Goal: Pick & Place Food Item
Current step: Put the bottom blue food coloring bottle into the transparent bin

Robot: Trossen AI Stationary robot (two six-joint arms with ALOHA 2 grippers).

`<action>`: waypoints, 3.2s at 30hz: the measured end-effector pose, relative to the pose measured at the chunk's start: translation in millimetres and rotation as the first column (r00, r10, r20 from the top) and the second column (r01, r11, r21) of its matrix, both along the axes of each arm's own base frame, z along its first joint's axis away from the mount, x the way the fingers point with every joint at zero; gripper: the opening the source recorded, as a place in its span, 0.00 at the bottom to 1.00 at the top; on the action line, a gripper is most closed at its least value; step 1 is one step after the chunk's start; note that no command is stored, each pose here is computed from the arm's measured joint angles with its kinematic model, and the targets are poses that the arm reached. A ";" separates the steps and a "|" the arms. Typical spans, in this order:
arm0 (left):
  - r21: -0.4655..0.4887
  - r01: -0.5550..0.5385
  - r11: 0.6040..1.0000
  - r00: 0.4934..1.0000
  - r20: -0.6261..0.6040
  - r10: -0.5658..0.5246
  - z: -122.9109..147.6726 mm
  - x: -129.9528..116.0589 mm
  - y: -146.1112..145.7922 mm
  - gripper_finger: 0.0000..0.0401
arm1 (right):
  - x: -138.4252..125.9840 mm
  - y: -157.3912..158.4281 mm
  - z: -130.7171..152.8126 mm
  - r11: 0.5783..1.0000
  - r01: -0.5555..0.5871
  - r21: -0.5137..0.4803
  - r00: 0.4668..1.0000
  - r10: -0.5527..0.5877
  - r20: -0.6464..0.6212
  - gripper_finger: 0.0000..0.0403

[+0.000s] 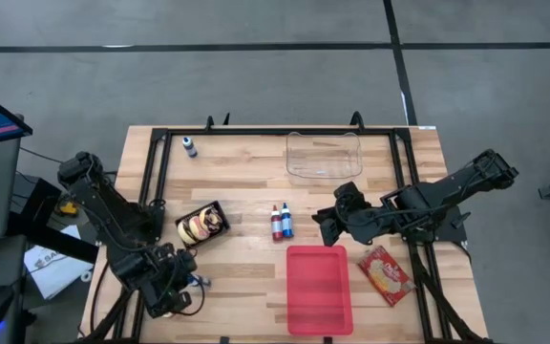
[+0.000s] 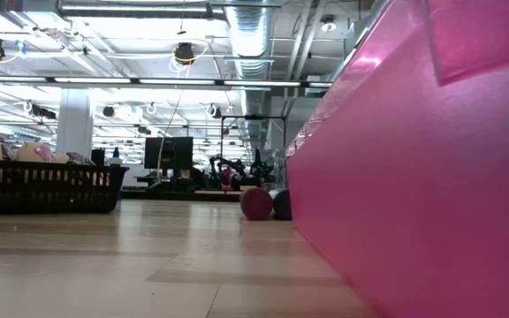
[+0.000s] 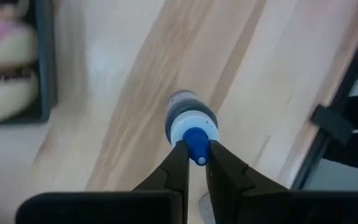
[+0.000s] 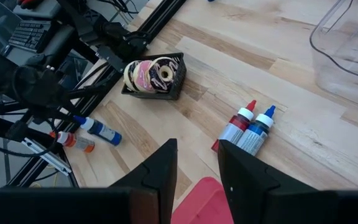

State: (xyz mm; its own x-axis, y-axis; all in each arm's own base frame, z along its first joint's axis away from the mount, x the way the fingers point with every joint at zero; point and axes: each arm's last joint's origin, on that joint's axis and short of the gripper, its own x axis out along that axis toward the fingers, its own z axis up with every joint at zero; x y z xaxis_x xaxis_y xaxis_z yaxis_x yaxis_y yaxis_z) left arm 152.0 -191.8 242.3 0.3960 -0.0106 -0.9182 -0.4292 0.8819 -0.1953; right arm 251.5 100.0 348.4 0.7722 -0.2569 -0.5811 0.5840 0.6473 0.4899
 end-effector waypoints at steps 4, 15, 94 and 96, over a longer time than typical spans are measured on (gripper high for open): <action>0.043 0.034 0.998 0.998 0.051 -0.036 13.0 19.0 9.8 0.06 | 0.1 -0.2 0.0 1.000 0.000 0.004 1.000 0.000 0.000 0.27; 0.278 0.092 0.956 0.977 0.158 -0.140 61.6 97.4 98.1 0.06 | 1.7 -12.5 2.7 0.999 0.042 0.004 0.999 -0.042 0.008 0.27; 0.449 0.379 0.809 0.912 -0.035 -0.408 15.5 271.3 418.8 0.07 | -70.6 -78.3 30.3 0.952 0.303 -0.034 0.951 -0.305 -0.049 0.27; 0.449 0.379 0.809 0.912 -0.036 -0.408 15.5 271.2 419.0 0.08 | -70.6 -78.3 30.3 0.952 0.303 -0.034 0.951 -0.304 -0.049 0.27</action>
State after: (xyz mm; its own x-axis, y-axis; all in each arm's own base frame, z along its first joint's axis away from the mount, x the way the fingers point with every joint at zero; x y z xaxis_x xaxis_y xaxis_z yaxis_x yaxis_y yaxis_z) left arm 423.1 227.1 257.7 0.4987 0.2185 -0.8388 -0.0270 0.9712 0.2369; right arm 181.0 21.7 378.6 0.6234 -0.4896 -0.6096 0.7797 0.4470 0.4384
